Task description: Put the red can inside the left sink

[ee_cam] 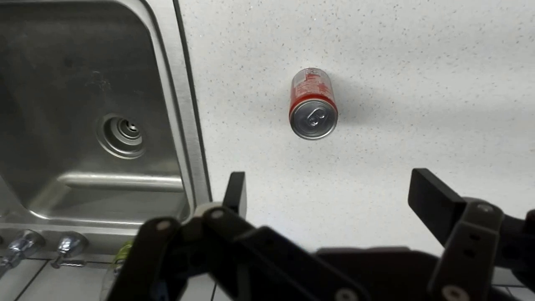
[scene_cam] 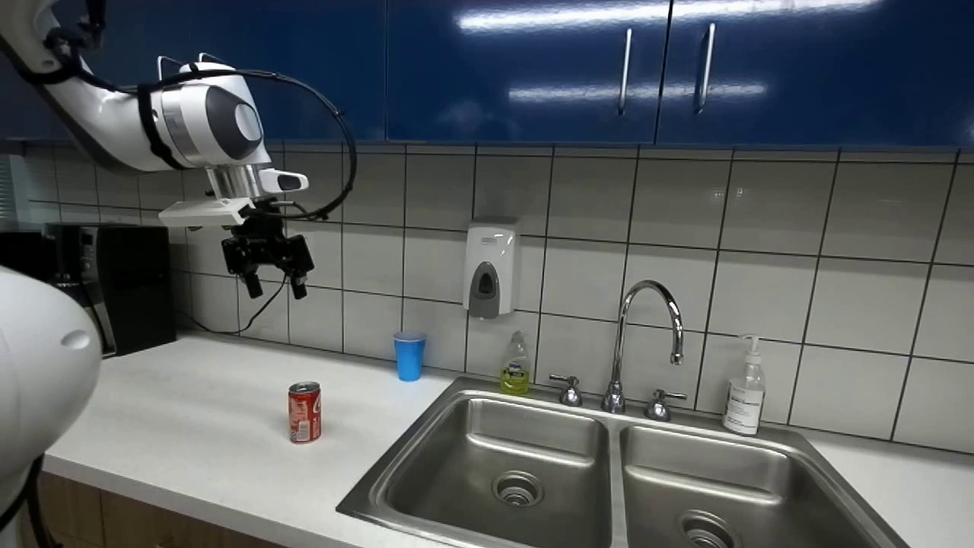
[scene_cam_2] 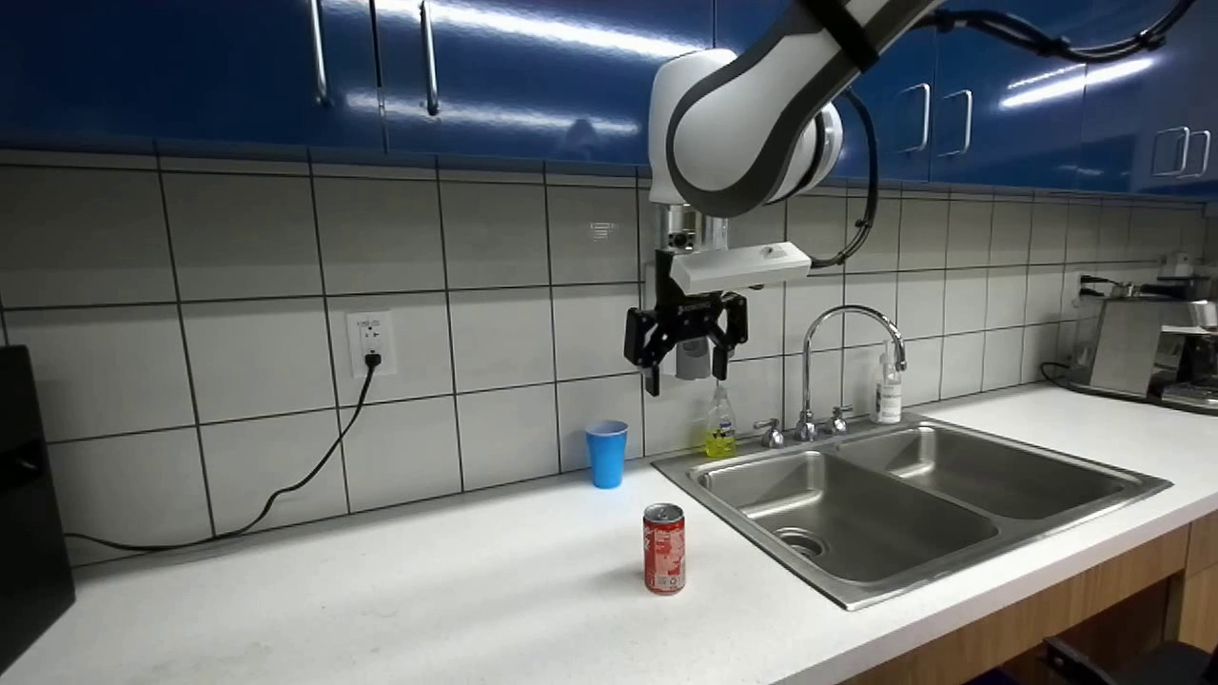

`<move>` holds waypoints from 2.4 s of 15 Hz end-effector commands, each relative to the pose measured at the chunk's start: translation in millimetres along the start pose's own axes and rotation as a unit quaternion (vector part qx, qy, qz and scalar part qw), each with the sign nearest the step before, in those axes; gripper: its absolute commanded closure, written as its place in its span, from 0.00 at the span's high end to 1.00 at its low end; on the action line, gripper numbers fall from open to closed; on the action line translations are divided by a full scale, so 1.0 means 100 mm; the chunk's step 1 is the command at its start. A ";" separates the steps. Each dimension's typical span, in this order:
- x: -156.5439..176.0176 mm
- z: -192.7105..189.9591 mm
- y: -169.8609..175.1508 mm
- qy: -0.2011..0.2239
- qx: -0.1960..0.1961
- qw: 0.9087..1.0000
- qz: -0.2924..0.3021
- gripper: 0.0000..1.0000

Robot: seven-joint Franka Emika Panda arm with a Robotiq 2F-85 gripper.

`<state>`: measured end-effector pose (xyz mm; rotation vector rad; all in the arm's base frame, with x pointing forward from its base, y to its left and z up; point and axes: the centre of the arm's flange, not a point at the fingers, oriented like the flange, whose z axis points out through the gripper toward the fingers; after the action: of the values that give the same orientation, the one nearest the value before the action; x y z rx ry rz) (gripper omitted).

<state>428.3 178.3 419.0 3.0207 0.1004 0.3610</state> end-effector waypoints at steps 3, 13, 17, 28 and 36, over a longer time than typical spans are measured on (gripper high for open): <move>0.10 0.20 0.11 -0.027 0.002 1.000 -0.016 1.00; 0.22 0.53 0.03 -0.098 -0.003 0.995 -0.013 1.00; 0.26 0.62 -0.05 -0.089 0.021 0.996 -0.005 1.00; 0.39 1.11 -0.04 -0.085 0.035 0.996 0.001 1.00; 0.52 1.61 0.01 -0.094 0.036 0.995 -0.002 1.00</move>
<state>499.7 165.7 291.3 3.1109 0.0552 0.0726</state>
